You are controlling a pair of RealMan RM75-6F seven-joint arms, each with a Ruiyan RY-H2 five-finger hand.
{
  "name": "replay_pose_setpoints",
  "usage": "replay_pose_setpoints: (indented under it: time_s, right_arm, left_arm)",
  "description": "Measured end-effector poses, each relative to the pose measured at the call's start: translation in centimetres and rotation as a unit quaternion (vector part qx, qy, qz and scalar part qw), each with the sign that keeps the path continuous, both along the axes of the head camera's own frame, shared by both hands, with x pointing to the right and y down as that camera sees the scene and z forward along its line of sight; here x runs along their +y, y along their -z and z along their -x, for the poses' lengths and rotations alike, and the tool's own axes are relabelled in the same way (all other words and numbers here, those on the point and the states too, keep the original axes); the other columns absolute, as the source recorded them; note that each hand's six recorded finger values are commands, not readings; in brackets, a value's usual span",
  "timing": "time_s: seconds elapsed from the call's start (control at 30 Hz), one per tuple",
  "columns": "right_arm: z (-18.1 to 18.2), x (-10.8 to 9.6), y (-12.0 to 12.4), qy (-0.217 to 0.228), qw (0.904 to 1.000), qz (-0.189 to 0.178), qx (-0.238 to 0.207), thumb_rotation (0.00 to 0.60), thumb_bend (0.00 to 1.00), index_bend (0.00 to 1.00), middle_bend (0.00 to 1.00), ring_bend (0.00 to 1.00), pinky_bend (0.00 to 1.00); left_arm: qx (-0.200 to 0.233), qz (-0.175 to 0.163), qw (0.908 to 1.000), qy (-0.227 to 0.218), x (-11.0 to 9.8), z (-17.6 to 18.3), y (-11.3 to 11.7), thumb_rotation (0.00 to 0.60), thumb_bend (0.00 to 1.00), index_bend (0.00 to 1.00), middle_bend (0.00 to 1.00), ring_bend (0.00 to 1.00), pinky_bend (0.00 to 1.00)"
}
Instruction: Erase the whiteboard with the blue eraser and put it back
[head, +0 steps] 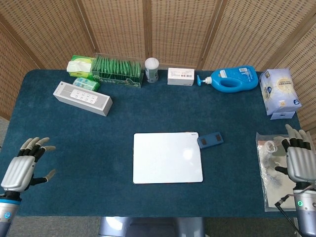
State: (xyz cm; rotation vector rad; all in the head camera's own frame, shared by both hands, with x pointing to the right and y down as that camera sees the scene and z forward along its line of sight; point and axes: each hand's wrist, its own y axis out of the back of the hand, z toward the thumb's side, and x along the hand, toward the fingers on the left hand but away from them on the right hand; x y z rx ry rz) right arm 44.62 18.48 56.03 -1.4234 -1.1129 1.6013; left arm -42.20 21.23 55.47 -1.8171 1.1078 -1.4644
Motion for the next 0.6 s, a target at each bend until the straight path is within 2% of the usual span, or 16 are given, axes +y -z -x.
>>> replay_pose_setpoints:
  time_s: [0.17,0.27,0.47,0.6]
  right_arm:
    - [-0.6,2.6,2.2,-0.013,0.9997,-0.021,0.006,0.6,0.22,0.34,0.09,0.0,0.0]
    - [-0.4,3.6,2.8,-0.01,0.9997,-0.023,0.007,0.6,0.22,0.34,0.09,0.0,0.0]
    - [0.4,4.3,4.0,0.006,0.9993,-0.037,0.001,0.6,0.22,0.34,0.08,0.0,0.0]
    - [0.8,4.6,4.0,0.011,0.9994,-0.033,-0.008,0.6,0.22,0.34,0.08,0.0,0.0]
  left_arm:
    - [-0.006,-0.031,0.9994,0.009,0.6,1.0,0.7,0.6,0.32,0.31,0.19,0.13,0.0]
    - [-0.006,-0.036,0.9992,0.014,1.2,1.4,0.9,0.6,0.32,0.31,0.19,0.12,0.0]
    - [-0.005,-0.053,0.9985,0.014,1.4,1.6,2.0,0.6,0.32,0.29,0.18,0.12,0.0]
    - [-0.005,-0.054,0.9984,0.016,1.7,1.7,2.4,0.6,0.32,0.28,0.17,0.12,0.0]
